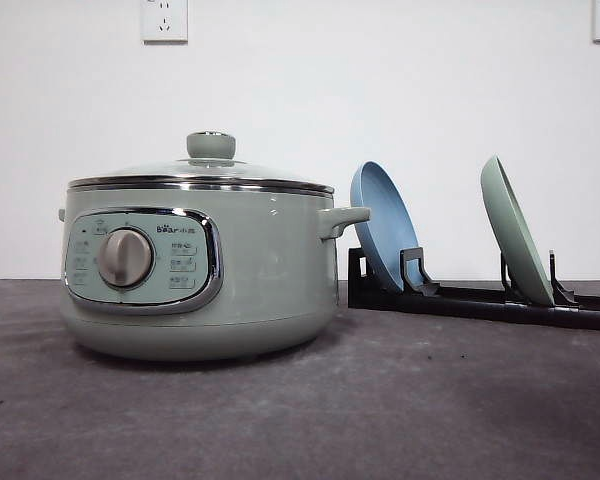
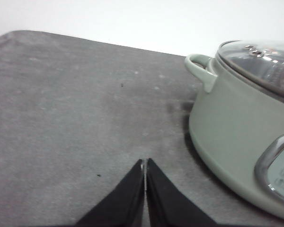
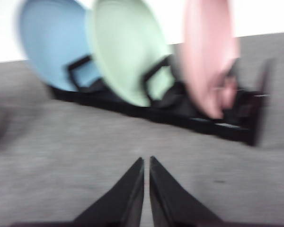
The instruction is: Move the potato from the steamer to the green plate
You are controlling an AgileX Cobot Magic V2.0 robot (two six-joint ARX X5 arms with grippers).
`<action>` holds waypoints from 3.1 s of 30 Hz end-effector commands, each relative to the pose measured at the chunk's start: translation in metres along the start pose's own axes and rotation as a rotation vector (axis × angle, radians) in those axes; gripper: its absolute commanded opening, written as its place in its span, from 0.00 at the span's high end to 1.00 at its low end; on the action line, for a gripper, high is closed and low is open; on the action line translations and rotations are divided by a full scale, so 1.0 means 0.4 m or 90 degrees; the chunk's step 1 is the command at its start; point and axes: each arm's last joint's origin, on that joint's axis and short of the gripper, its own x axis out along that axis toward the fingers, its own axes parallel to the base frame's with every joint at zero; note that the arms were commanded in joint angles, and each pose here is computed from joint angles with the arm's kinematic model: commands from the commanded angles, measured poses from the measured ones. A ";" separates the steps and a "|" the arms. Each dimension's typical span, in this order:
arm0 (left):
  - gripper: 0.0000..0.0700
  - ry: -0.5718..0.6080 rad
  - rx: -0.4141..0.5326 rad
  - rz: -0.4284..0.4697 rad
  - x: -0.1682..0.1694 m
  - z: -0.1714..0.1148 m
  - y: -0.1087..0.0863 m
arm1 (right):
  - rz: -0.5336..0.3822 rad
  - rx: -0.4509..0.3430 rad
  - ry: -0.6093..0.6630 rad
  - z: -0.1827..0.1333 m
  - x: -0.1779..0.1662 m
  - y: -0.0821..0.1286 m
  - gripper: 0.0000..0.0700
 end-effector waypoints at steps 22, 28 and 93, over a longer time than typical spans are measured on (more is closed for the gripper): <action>1.00 -0.074 -0.104 -0.085 -0.042 0.486 -0.096 | 0.088 0.122 -0.031 0.380 -0.092 0.088 0.99; 1.00 -0.019 -0.058 -0.185 -0.016 0.577 -0.134 | 0.176 0.062 0.060 0.485 -0.073 0.116 0.99; 0.09 0.152 0.052 -0.306 -0.011 0.553 -0.189 | 0.163 0.074 0.361 0.523 0.491 0.132 0.11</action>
